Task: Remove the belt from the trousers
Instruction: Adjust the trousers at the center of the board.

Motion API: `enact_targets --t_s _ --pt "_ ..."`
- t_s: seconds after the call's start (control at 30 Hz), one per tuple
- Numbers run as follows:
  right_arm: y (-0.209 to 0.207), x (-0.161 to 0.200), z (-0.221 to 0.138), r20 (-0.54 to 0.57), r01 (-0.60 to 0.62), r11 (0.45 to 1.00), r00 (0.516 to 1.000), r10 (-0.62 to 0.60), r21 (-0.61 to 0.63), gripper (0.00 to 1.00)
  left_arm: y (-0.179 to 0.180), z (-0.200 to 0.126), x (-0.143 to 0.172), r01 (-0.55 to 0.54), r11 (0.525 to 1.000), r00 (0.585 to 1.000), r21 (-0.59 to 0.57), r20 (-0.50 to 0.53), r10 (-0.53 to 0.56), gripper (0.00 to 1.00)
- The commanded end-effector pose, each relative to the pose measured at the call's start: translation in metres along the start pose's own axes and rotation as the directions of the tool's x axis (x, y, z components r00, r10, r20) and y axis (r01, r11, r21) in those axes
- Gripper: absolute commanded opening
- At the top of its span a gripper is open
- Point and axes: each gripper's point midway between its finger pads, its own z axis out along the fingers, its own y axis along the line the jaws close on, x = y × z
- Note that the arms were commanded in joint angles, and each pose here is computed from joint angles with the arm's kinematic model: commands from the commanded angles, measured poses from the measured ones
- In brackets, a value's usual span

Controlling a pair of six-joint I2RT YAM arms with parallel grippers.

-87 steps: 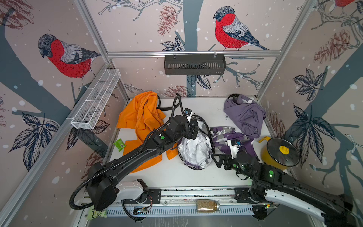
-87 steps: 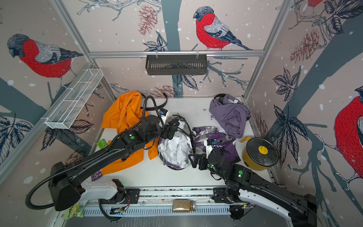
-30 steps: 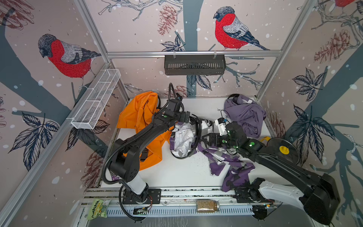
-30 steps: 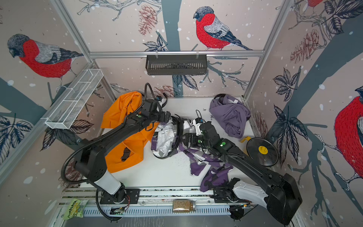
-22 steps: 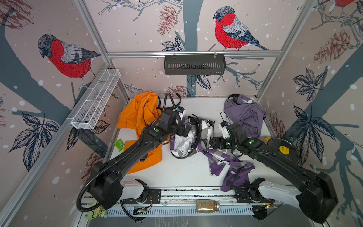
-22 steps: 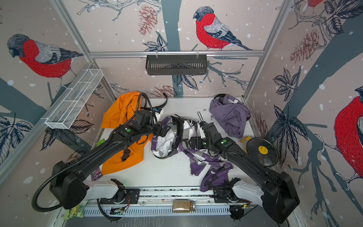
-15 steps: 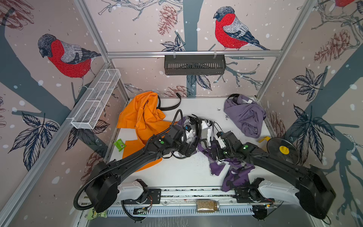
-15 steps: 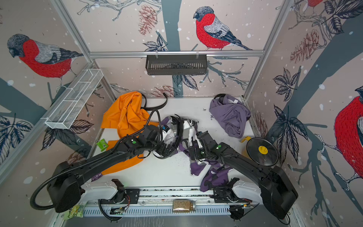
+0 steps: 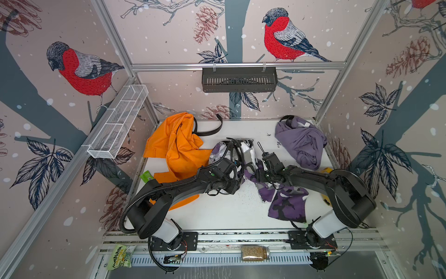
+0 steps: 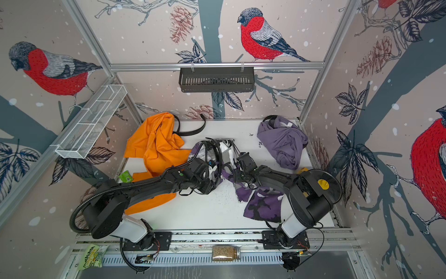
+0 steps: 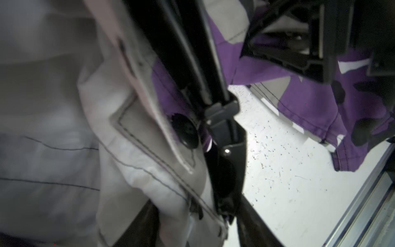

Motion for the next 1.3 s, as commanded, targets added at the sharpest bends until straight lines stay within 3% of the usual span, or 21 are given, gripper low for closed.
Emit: enact_targets --t_s 0.0,0.07,0.3,0.4,0.57,0.7,0.77,0.93,1.1,1.17,1.2,1.27 --pt "-0.003 -0.017 0.014 0.009 -0.015 1.0 1.0 0.015 -0.004 0.7 0.01 -0.005 -0.01 -0.012 0.997 1.0 -0.076 0.027 0.014 0.22" --pt "-0.007 -0.036 0.019 0.031 -0.02 1.0 0.999 0.021 -0.003 0.69 0.018 -0.017 -0.025 -0.019 0.992 0.997 -0.127 0.067 0.028 0.0" --pt "-0.036 -0.098 0.023 0.086 0.023 0.999 0.996 -0.027 0.049 0.68 0.012 -0.096 -0.099 -0.113 0.989 0.957 -0.092 0.259 0.134 0.0" --pt "-0.032 -0.111 -0.015 0.13 0.114 0.992 0.984 -0.121 0.058 0.81 -0.005 -0.128 -0.11 -0.162 0.985 0.942 -0.057 0.289 0.171 0.0" --pt "-0.003 -0.109 -0.089 0.202 0.201 0.977 0.962 -0.185 -0.063 1.0 -0.021 -0.148 -0.089 -0.177 0.984 0.939 0.022 0.302 0.163 0.0" --pt "0.057 -0.106 -0.136 0.315 0.285 0.908 0.931 -0.186 -0.306 0.99 -0.013 -0.153 -0.069 -0.161 0.987 0.92 -0.007 0.36 0.153 0.0" --pt "0.087 -0.097 -0.14 0.283 0.289 0.844 0.944 -0.171 -0.452 0.99 -0.01 -0.159 -0.066 -0.151 0.988 0.908 -0.025 0.391 0.149 0.0" --pt "0.138 -0.075 -0.127 0.181 0.24 0.744 0.97 -0.16 -0.624 0.99 -0.006 -0.164 -0.065 -0.146 0.988 0.906 -0.052 0.393 0.155 0.0" --pt "0.168 -0.094 -0.127 0.232 0.231 0.689 0.968 -0.094 -0.687 0.99 -0.007 -0.16 -0.059 -0.158 0.987 0.912 -0.042 0.377 0.162 0.0" --pt "0.168 -0.104 -0.116 0.219 0.191 0.709 0.974 -0.052 -0.679 0.99 -0.008 -0.158 -0.057 -0.161 0.986 0.914 -0.038 0.371 0.163 0.0" --pt "0.167 -0.106 -0.109 0.209 0.172 0.71 0.977 -0.036 -0.682 0.88 -0.007 -0.158 -0.057 -0.159 0.986 0.914 -0.043 0.373 0.163 0.0" --pt "0.164 -0.109 -0.1 0.19 0.132 0.703 0.982 0.004 -0.699 0.38 -0.001 -0.16 -0.059 -0.147 0.986 0.909 -0.077 0.382 0.166 0.0"
